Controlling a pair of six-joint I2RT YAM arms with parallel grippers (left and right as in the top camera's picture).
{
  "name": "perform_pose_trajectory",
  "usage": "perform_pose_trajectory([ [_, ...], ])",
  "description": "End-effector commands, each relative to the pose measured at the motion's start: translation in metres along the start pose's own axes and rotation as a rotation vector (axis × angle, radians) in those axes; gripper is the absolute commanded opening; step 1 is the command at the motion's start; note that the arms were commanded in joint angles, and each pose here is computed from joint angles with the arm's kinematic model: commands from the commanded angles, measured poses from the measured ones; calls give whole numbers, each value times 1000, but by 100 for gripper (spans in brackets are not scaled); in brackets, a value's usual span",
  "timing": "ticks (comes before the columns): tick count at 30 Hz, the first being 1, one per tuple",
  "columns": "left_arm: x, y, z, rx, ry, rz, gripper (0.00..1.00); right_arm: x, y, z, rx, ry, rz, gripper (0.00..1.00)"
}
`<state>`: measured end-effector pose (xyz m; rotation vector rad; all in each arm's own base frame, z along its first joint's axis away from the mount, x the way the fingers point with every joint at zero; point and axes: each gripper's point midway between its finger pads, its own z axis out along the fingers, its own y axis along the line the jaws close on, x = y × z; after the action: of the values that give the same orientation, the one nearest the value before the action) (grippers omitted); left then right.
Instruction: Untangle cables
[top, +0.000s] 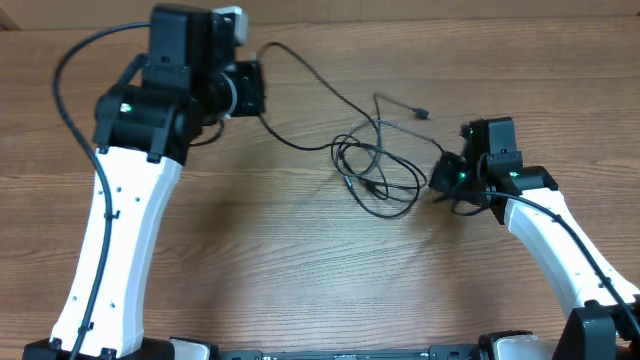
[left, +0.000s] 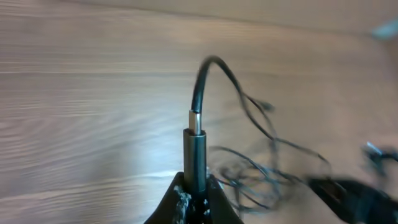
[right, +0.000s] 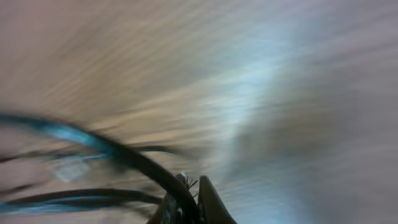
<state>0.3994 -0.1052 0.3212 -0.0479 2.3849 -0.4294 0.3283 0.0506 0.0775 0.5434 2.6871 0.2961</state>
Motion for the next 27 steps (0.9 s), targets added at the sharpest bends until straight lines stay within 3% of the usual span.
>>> perform_pose_trajectory([
  [1, -24, 46, -20, -161, -108, -90, 4, -29, -63, -17, 345, -186, 122, 4],
  [11, -40, 133, -46, -302, -203, -390, 4, -54, -112, -45, 560, -309, 192, 4],
  [18, -33, 158, -55, -352, -226, -613, 4, -113, -94, -94, 447, -414, 222, 4],
  [23, -28, 119, -40, -187, -135, -498, 4, -158, -51, -152, 315, -504, 109, 4],
  [27, -11, 107, -35, -193, -54, -403, 4, -189, -34, -211, 260, -632, 131, 4],
])
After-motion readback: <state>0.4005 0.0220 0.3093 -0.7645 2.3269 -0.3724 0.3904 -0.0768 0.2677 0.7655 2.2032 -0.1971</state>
